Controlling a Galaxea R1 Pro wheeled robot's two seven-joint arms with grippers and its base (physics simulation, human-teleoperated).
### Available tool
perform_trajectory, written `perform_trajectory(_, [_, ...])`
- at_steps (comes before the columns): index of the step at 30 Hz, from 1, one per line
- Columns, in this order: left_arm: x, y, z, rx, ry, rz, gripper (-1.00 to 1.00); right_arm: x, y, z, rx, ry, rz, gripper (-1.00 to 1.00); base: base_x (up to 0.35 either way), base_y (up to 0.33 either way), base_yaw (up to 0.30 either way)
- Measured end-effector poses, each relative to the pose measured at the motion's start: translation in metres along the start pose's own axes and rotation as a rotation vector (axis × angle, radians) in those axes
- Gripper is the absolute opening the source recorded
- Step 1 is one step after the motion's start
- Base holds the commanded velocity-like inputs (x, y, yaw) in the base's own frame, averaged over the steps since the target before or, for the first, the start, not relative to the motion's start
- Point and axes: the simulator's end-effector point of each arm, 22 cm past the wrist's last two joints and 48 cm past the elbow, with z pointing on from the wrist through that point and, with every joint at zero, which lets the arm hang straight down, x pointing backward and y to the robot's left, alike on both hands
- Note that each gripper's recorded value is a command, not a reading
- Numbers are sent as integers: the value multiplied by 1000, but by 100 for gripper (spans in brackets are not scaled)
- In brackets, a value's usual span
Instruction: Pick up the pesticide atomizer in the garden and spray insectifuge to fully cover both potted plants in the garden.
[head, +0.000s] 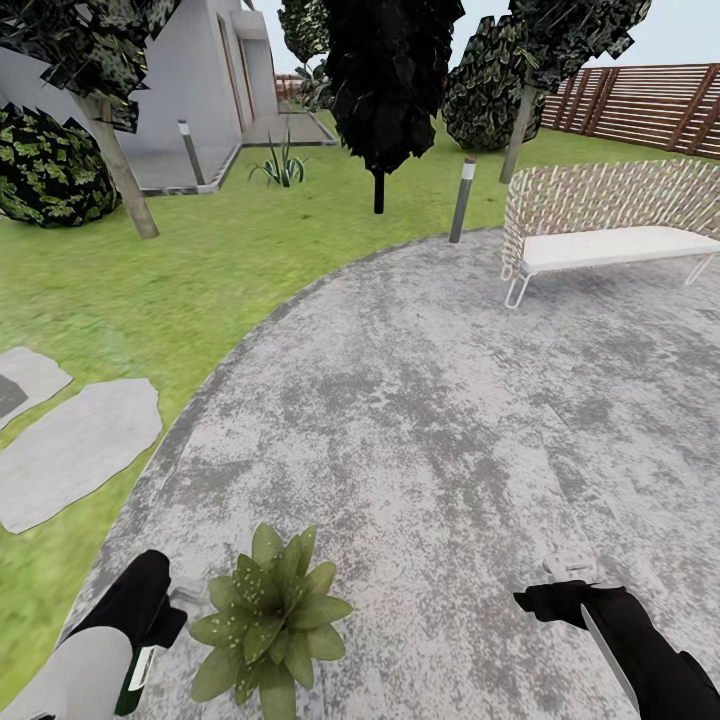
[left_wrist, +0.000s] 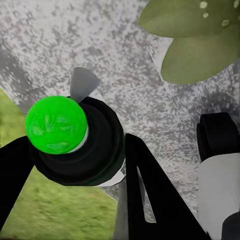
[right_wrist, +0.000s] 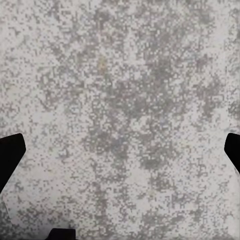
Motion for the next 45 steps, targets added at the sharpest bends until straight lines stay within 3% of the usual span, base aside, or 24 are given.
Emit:
perform_trajectory(7, [-7, 13, -10, -28, -15, -29, -100, 0, 0, 0, 0, 0, 0, 100, 0, 0, 0])
perform_trajectory(21, [7, 1, 1, -4, 19, -16, -100, 0, 0, 0, 0, 0, 1, 100, 0, 0, 0])
perform_trajectory(25, [-16, 2, -14, -19, -40, -27, -100, 0, 0, 0, 0, 0, 0, 100, 0, 0, 0])
perform_trajectory(30, [-24, 4, -20, -26, -58, -32, -100, 0, 0, 0, 0, 0, 1, 100, 0, 0, 0])
perform_trajectory(41, [-14, 0, -13, -16, -41, -33, -100, 0, 0, 0, 0, 0, 0, 100, 0, 0, 0])
perform_trajectory(45, [10, -22, 6, 32, 32, -5, -100, 0, 0, 0, 1, 0, 1, 100, 0, 0, 0])
